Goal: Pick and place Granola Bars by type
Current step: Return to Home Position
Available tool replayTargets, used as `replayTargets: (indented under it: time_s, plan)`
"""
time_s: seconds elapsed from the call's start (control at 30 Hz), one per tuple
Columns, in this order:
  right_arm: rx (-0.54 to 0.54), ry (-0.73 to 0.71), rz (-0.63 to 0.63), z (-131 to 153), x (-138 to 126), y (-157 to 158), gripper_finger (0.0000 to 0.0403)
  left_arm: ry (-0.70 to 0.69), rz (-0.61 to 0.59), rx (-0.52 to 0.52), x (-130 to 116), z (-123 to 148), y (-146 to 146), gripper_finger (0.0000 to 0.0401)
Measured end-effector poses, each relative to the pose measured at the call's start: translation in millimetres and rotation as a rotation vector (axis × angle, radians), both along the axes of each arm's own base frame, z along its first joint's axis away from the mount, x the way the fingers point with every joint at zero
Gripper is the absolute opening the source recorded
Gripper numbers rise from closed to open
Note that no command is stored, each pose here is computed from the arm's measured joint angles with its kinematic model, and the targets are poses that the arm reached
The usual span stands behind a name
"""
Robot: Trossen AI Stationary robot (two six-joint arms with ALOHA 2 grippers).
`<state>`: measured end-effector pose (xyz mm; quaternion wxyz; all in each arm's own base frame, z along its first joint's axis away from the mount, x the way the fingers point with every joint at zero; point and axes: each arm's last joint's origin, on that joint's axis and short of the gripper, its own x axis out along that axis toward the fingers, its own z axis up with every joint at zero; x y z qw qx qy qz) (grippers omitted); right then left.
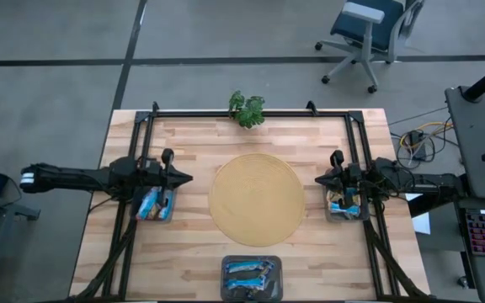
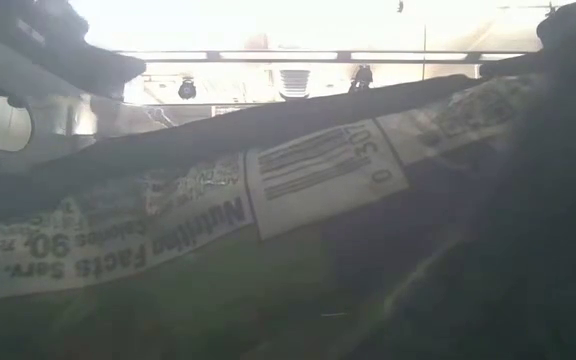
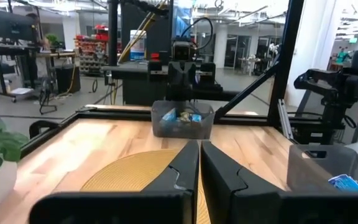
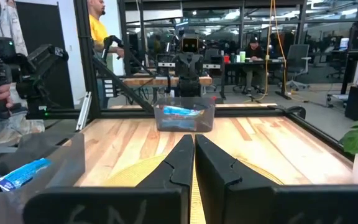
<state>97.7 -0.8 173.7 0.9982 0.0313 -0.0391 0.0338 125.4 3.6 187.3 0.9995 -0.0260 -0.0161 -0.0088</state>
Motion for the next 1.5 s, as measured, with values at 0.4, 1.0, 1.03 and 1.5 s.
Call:
replayTargets:
  time_s: [0.4, 1.0, 1.03, 1.5]
  plan:
    - [0.029, 0.001, 0.002, 0, 0, 0, 0.0009, 0.025, 0.012, -0.028, -8, -15, 0, 0.0]
    - [-0.01, 0.017, -0.002, -2, 0, 0, 0.0009, 0.069, 0.119, -0.014, -18, -23, 3, 0.0]
    - [-0.015, 0.024, -0.003, -2, 0, 0, 0.0009, 0.064, 0.12, -0.013, -19, -22, 3, 0.0]
    - [-0.027, 0.064, -0.005, -6, 0, 0, 0.0008, 0.056, 0.121, 0.026, -22, -22, 3, 0.0]
